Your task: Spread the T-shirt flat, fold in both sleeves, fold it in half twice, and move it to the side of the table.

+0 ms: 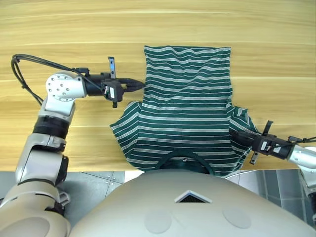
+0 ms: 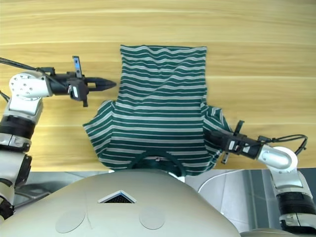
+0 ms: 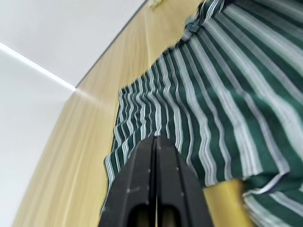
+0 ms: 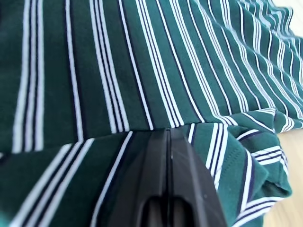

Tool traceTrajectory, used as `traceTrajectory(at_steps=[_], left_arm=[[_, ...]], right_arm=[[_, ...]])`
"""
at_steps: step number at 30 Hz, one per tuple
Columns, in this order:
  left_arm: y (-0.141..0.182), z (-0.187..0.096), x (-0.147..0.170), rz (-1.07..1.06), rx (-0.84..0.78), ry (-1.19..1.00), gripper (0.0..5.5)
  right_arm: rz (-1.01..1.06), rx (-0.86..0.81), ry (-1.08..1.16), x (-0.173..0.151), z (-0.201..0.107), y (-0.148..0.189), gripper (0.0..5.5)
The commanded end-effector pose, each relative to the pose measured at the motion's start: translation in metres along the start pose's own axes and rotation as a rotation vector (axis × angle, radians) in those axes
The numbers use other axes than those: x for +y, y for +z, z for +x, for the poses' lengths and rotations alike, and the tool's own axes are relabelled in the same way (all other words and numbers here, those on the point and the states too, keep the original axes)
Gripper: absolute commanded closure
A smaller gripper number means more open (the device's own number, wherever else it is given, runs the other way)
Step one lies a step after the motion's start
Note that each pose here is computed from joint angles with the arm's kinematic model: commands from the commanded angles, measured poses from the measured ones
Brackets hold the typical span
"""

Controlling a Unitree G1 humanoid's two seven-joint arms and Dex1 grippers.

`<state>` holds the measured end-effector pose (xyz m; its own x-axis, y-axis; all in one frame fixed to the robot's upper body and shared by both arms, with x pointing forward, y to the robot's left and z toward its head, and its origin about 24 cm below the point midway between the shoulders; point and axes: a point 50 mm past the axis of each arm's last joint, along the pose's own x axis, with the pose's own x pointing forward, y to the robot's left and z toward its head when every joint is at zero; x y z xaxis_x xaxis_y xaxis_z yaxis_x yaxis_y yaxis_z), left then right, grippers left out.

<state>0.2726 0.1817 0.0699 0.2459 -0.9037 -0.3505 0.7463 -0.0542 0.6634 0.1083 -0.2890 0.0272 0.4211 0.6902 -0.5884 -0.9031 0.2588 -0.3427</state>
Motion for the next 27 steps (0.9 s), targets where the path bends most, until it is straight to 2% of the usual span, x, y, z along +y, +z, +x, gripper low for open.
traceTrajectory(at_steps=[1, 10, 16, 23, 27], left_arm=[[-0.007, 0.021, 0.021, 0.036, 0.026, 0.035, 5.50], [-0.010, 0.076, 0.069, 0.027, 0.116, 0.152, 5.50], [-0.032, 0.095, 0.048, -0.026, 0.347, 0.063, 5.50], [-0.051, 0.092, 0.023, -0.050, 0.494, -0.007, 5.50], [-0.060, 0.085, 0.015, -0.002, 0.586, -0.048, 5.50]], right_arm=[[-0.014, 0.018, 0.024, -0.002, -0.001, 0.003, 5.49], [-0.026, -0.006, 0.028, -0.003, 0.010, 0.007, 5.49], [-0.053, -0.056, -0.025, -0.013, 0.014, 0.017, 5.49], [-0.055, -0.150, -0.143, -0.031, 0.002, 0.032, 5.49], [-0.056, -0.268, -0.175, -0.036, -0.004, 0.050, 5.49]])
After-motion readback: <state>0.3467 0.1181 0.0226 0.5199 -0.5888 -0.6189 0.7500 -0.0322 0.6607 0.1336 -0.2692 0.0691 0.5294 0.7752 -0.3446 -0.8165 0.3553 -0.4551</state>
